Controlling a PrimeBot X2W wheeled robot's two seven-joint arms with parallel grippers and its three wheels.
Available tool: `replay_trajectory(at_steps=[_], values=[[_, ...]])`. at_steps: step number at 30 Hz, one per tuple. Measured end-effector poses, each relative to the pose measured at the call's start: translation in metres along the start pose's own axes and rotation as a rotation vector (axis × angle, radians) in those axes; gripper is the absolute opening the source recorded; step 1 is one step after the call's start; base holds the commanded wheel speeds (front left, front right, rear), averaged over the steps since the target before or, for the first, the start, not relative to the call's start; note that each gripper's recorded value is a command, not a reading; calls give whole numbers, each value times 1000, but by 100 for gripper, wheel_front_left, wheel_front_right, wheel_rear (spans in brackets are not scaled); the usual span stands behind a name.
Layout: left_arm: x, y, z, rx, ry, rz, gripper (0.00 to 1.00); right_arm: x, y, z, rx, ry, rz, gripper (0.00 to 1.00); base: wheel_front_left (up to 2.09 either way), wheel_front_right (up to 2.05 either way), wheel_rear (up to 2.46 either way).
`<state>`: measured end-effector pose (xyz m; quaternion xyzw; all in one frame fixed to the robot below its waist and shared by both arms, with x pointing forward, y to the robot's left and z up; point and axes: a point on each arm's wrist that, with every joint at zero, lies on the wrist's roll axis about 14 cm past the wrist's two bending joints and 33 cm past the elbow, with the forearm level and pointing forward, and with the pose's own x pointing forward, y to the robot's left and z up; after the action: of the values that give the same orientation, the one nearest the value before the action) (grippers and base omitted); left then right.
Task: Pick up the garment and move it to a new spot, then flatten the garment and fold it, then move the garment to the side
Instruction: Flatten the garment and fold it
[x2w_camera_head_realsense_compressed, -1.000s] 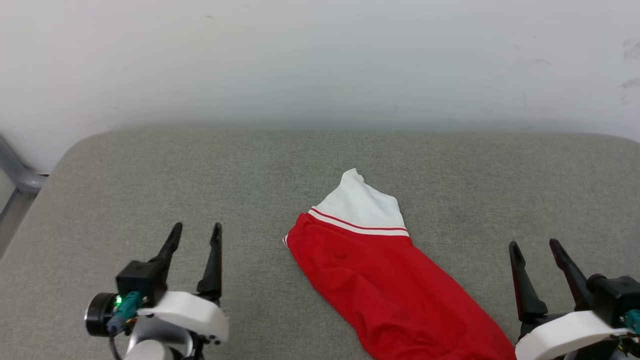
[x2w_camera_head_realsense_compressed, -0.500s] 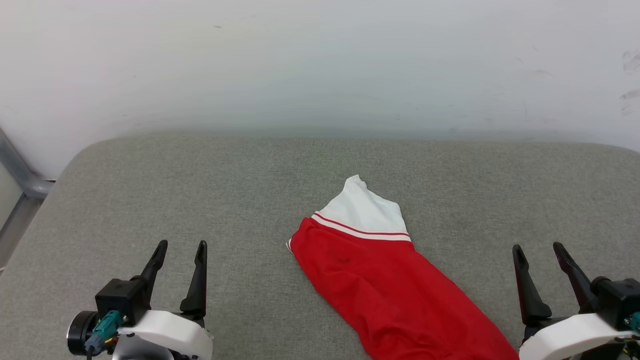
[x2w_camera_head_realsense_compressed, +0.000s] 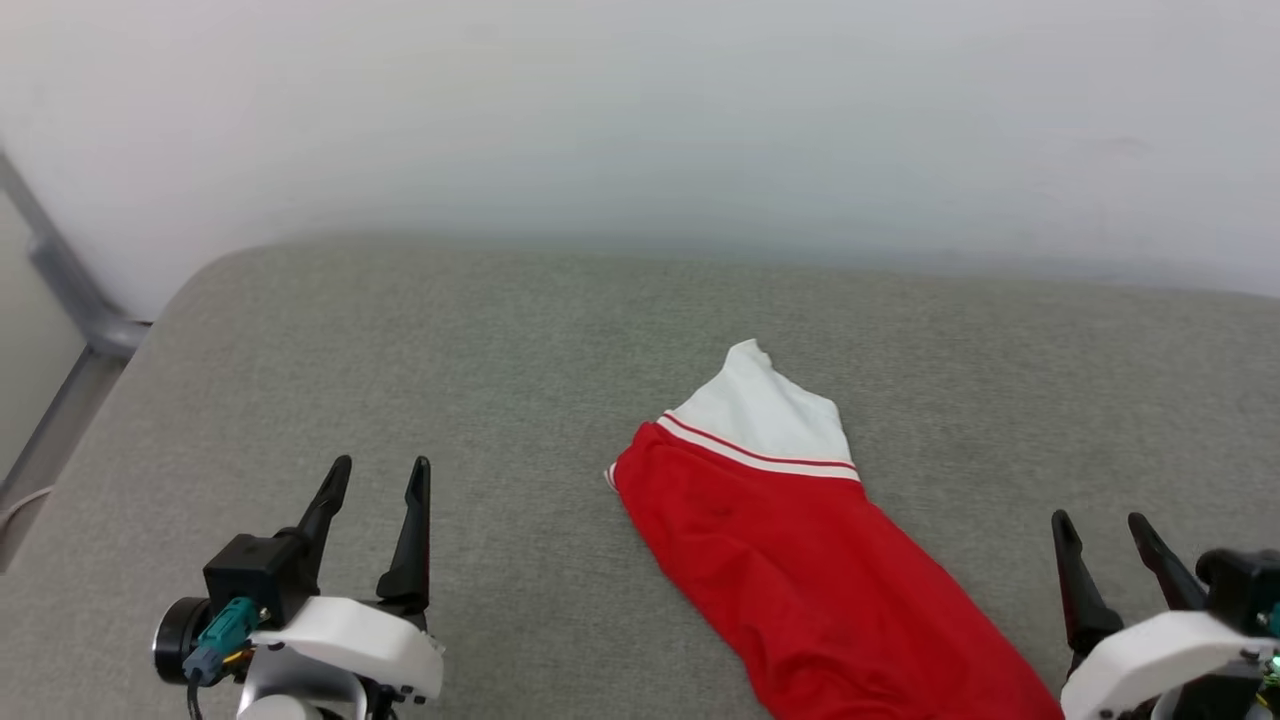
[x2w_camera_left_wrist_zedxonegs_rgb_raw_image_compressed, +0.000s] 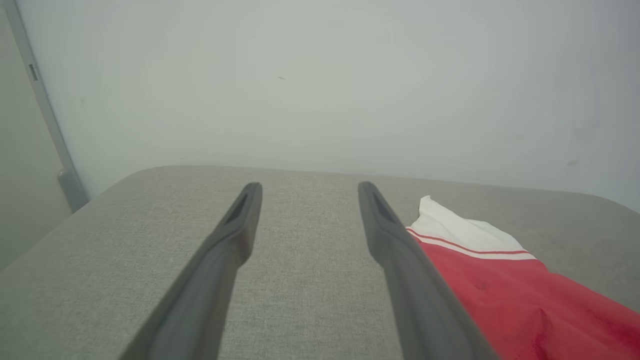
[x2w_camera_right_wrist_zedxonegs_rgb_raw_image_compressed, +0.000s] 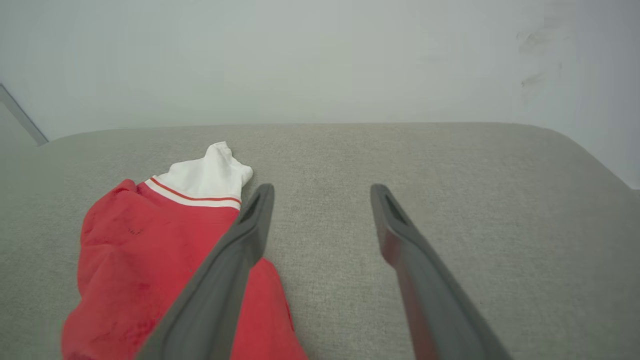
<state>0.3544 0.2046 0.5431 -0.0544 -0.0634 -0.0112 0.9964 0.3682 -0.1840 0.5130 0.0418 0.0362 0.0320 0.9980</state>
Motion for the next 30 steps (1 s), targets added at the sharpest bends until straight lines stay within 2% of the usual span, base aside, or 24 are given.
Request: replay_trajectory(at_steps=[6, 10, 16, 22, 30], values=[[5, 5, 0, -29, -11, 39, 100, 38, 9, -37, 76, 198, 20, 100, 0, 0, 0], [11, 9, -2, -43, -13, 61, 100, 73, 15, -55, 66, 369, 57, 100, 0, 0, 0], [16, 19, -12, -47, 10, 98, 100, 120, 53, -68, 16, 553, 189, 100, 0, 0, 0], [25, 26, -14, -49, 6, 121, 100, 163, 94, -71, -60, 623, 313, 100, 0, 0, 0], [28, 40, -28, -53, 34, 174, 100, 191, 129, -116, -148, 781, 430, 100, 0, 0, 0]])
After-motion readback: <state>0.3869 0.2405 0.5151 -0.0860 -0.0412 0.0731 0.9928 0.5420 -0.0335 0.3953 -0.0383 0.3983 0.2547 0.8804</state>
